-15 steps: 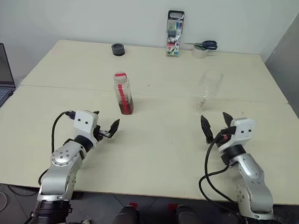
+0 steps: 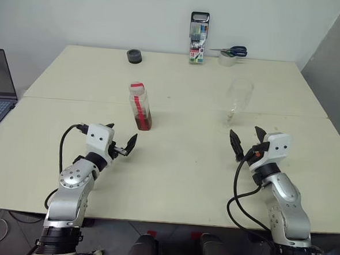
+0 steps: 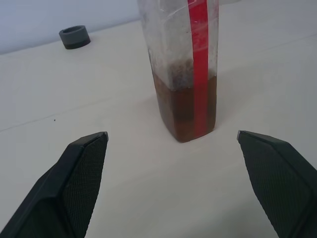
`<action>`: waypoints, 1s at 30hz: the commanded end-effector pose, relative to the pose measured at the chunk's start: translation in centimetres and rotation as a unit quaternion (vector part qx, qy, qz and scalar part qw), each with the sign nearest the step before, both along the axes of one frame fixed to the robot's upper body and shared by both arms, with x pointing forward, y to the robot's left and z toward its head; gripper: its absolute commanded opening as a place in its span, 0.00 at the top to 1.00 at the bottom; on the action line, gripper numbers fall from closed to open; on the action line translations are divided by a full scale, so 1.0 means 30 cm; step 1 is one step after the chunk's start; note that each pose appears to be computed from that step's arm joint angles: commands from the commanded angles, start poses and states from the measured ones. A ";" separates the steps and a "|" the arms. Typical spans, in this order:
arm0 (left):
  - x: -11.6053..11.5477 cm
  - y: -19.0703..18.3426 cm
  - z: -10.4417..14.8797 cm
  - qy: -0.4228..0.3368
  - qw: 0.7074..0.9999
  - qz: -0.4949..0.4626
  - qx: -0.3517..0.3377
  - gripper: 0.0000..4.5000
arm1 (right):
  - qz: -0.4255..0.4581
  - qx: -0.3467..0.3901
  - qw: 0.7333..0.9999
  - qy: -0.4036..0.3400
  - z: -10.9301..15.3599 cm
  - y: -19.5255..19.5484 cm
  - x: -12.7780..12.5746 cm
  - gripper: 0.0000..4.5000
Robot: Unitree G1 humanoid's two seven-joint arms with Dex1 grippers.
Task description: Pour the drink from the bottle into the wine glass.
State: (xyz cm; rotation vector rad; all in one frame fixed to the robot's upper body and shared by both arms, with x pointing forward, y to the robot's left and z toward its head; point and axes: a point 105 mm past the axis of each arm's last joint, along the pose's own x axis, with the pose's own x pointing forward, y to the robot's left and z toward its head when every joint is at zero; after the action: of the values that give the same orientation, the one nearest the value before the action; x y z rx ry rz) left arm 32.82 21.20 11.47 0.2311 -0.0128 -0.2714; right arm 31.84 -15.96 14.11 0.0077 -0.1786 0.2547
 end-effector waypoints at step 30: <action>0.094 -0.071 0.094 -0.034 0.999 0.025 -0.033 0.01 | 0.330 -0.092 0.939 0.004 0.153 0.250 -0.135 0.00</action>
State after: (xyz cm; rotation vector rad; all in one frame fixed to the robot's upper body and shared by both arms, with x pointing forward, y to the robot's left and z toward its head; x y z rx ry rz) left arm 35.22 19.05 13.57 0.1638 -0.0660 -0.2410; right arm 28.66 -9.08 18.09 -0.1279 -0.1478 0.8790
